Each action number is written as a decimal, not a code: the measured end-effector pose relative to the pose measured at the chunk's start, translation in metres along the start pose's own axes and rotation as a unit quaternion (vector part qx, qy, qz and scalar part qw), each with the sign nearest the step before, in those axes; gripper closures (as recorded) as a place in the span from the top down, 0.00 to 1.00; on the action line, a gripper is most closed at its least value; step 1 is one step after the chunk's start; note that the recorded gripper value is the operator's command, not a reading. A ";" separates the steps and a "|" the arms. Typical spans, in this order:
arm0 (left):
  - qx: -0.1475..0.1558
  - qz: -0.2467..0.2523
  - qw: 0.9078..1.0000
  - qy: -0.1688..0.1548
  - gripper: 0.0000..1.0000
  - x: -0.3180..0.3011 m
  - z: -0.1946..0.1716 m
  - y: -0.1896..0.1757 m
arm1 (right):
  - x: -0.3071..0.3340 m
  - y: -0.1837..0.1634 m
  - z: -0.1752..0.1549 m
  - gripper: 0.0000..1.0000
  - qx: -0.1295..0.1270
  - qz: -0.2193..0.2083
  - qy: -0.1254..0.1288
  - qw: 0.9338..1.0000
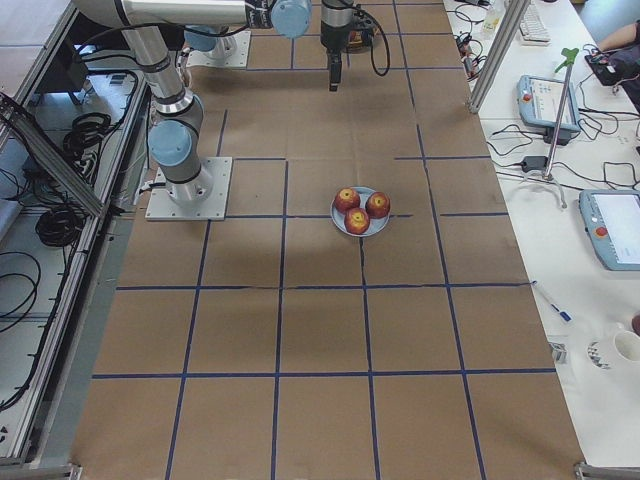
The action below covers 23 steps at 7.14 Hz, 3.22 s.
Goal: Transfer apple from basket to plate
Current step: 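Lower the left gripper over the yellow-red apple in the wicker basket, then close the left gripper on the yellow-red apple and lift it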
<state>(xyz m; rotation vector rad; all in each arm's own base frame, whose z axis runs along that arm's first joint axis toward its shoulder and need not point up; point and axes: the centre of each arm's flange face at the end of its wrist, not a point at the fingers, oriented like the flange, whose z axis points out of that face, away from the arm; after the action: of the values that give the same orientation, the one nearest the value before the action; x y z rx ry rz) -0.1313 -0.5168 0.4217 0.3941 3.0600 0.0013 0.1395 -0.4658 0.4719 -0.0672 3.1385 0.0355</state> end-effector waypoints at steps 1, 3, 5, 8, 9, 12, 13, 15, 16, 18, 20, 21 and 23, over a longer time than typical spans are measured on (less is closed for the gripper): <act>0.002 0.022 1.000 0.000 0.99 -0.022 0.033 0.005 | 0.000 0.000 0.000 1.00 0.000 0.000 0.000 1.000; 0.011 0.047 0.999 -0.004 0.99 -0.064 0.089 0.020 | 0.000 0.000 0.001 1.00 -0.001 0.000 0.000 1.000; -0.001 0.076 0.997 0.000 0.99 -0.105 0.134 0.023 | 0.000 0.000 0.001 1.00 -0.001 0.000 0.000 1.000; 0.000 0.092 0.996 0.001 0.99 -0.146 0.179 0.008 | 0.000 0.000 0.002 1.00 -0.001 0.000 0.000 1.000; 0.003 0.097 0.995 -0.002 0.99 -0.151 0.184 0.002 | 0.000 0.000 0.002 1.00 -0.002 0.000 0.000 1.000; -0.003 0.114 0.993 0.003 0.99 -0.164 0.202 -0.008 | 0.000 -0.001 0.002 1.00 -0.001 0.000 0.001 1.000; -0.010 0.117 0.993 0.007 0.99 -0.165 0.210 -0.008 | 0.001 -0.001 0.001 1.00 0.000 0.000 0.003 1.000; -0.022 0.121 0.992 0.015 0.99 -0.166 0.226 -0.008 | 0.001 -0.001 0.001 1.00 0.001 0.000 0.004 1.000; -0.028 0.122 0.992 0.019 0.99 -0.166 0.234 -0.008 | 0.000 -0.001 0.001 1.00 0.001 0.000 0.003 1.000; -0.039 0.128 0.991 0.029 0.41 -0.171 0.251 -0.009 | 0.001 -0.001 0.001 1.00 0.002 0.000 0.002 1.000; -0.041 0.128 0.990 0.031 0.28 -0.179 0.254 -0.007 | 0.001 -0.001 0.001 1.00 0.001 0.000 0.002 1.000; -0.037 0.129 0.991 0.028 0.27 -0.180 0.249 -0.007 | 0.001 -0.001 0.001 1.00 0.002 0.001 0.001 1.000; -0.014 0.133 0.991 0.012 0.27 -0.172 0.209 -0.021 | 0.001 -0.002 0.001 1.00 0.001 0.001 0.001 1.000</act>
<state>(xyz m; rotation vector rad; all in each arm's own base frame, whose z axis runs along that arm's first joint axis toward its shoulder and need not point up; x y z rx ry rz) 0.0407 -0.5818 0.2229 0.8015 3.0000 0.0609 0.1386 -0.4674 0.4709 -0.0646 3.1399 0.0323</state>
